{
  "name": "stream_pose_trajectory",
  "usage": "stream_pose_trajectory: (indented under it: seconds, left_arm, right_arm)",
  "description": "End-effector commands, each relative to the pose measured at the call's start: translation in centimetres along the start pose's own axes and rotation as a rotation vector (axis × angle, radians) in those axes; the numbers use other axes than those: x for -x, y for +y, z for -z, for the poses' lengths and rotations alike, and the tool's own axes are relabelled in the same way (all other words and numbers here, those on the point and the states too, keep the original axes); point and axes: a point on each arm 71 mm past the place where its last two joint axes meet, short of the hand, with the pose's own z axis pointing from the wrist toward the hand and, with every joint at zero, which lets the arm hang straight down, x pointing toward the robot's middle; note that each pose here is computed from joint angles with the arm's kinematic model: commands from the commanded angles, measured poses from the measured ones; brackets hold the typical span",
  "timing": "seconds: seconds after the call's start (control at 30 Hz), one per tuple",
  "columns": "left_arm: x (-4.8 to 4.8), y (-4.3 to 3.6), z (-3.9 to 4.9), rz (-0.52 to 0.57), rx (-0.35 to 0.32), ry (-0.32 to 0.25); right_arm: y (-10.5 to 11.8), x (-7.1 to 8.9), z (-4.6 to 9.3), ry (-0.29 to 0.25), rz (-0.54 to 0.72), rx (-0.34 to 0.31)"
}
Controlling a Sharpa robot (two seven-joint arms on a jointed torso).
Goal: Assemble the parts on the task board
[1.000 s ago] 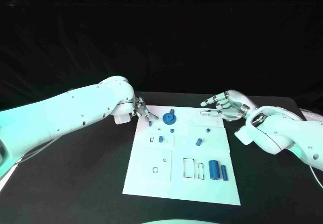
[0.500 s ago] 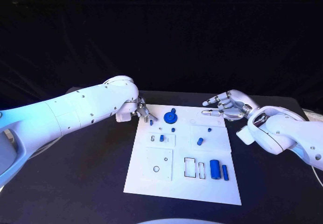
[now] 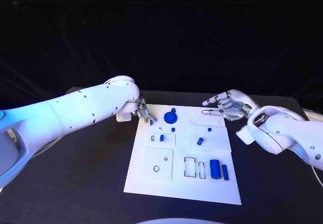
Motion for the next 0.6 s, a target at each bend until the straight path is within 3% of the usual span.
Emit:
stream_pose_trajectory:
  seconds: [0.03, 0.6]
  left_arm:
    - [-0.09, -0.44, -0.01, -0.002, -0.02, -0.006]
    - [-0.38, -0.62, -0.2, 0.009, -0.026, 0.0]
  right_arm:
    - [0.08, -0.21, -0.05, 0.016, 0.0, 0.007]
    - [0.1, -0.33, -0.13, 0.02, -0.001, 0.007]
